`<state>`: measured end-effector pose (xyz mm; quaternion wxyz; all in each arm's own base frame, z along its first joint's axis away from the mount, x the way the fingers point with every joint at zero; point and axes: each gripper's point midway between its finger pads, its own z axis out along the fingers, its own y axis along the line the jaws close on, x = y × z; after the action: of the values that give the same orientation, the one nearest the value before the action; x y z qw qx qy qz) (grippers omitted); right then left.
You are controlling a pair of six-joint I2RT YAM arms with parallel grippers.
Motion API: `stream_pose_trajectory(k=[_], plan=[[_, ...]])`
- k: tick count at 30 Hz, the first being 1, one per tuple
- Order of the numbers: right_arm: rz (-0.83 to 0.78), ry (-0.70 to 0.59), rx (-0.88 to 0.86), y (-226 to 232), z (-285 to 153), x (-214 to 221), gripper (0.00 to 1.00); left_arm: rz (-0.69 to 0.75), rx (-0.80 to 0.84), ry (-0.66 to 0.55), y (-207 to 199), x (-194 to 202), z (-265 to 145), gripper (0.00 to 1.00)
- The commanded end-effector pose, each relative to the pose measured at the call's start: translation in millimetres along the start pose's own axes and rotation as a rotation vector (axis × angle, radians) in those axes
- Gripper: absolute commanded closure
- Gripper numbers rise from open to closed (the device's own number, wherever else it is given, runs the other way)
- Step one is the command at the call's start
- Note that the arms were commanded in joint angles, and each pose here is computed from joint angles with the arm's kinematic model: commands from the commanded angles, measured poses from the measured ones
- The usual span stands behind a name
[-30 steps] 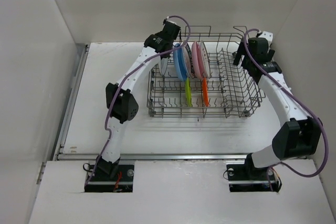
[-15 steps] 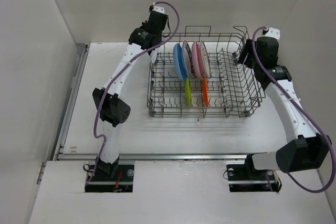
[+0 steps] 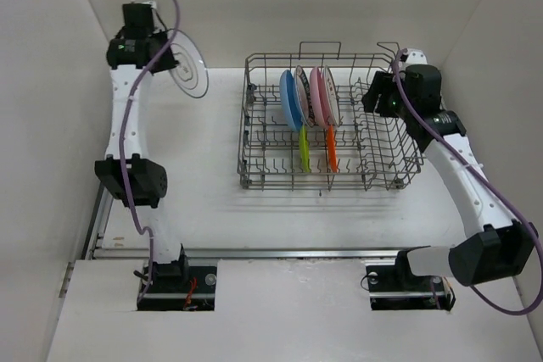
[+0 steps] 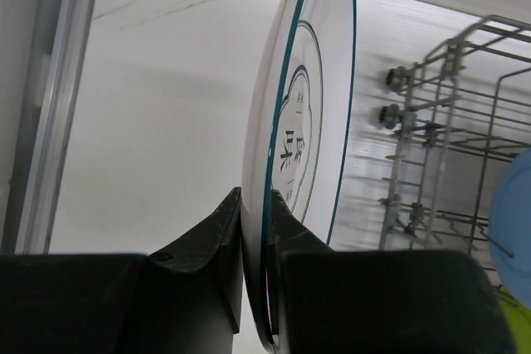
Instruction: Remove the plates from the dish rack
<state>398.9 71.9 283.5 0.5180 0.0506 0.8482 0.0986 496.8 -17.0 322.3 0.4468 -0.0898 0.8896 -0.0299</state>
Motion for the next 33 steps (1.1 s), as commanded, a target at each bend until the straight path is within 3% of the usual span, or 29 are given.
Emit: stream_pose_trajectory(k=[1,7,12,16,18,21,25,28,33], plan=[[-0.042,-0.091,-0.186,45.2,-25.9,-28.0,0.31,-0.075,0.115,0.046,20.5,5.2,-14.5,1.0],[-0.096,-0.019,-0.32,91.1,-34.4,-4.2,0.31,-0.226,0.307,0.33,48.7,77.2,33.8,1.0],[-0.161,0.107,-0.418,131.4,-35.2,38.4,0.35,-0.26,0.401,0.43,68.1,112.5,62.5,1.0],[-0.197,0.174,-0.462,152.7,-36.5,63.3,0.35,-0.225,0.362,0.5,85.1,138.9,79.2,1.0],[-0.212,0.216,-0.456,157.0,-29.4,78.0,0.22,-0.238,0.35,0.537,88.3,150.7,86.6,1.0],[-0.22,0.247,-0.453,165.5,-21.7,91.8,0.19,-0.24,0.32,0.566,94.2,161.5,93.2,1.0],[-0.235,0.3,-0.413,168.0,-6.0,111.1,0.19,-0.276,0.145,0.654,122.0,196.1,115.5,1.0],[-0.239,0.33,-0.399,171.1,1.2,119.4,0.2,-0.227,0.139,0.695,128.9,210.8,119.1,0.9],[-0.235,0.372,-0.381,171.1,15.9,135.0,0.28,-0.256,0.145,0.777,133.3,238.6,126.2,0.87]])
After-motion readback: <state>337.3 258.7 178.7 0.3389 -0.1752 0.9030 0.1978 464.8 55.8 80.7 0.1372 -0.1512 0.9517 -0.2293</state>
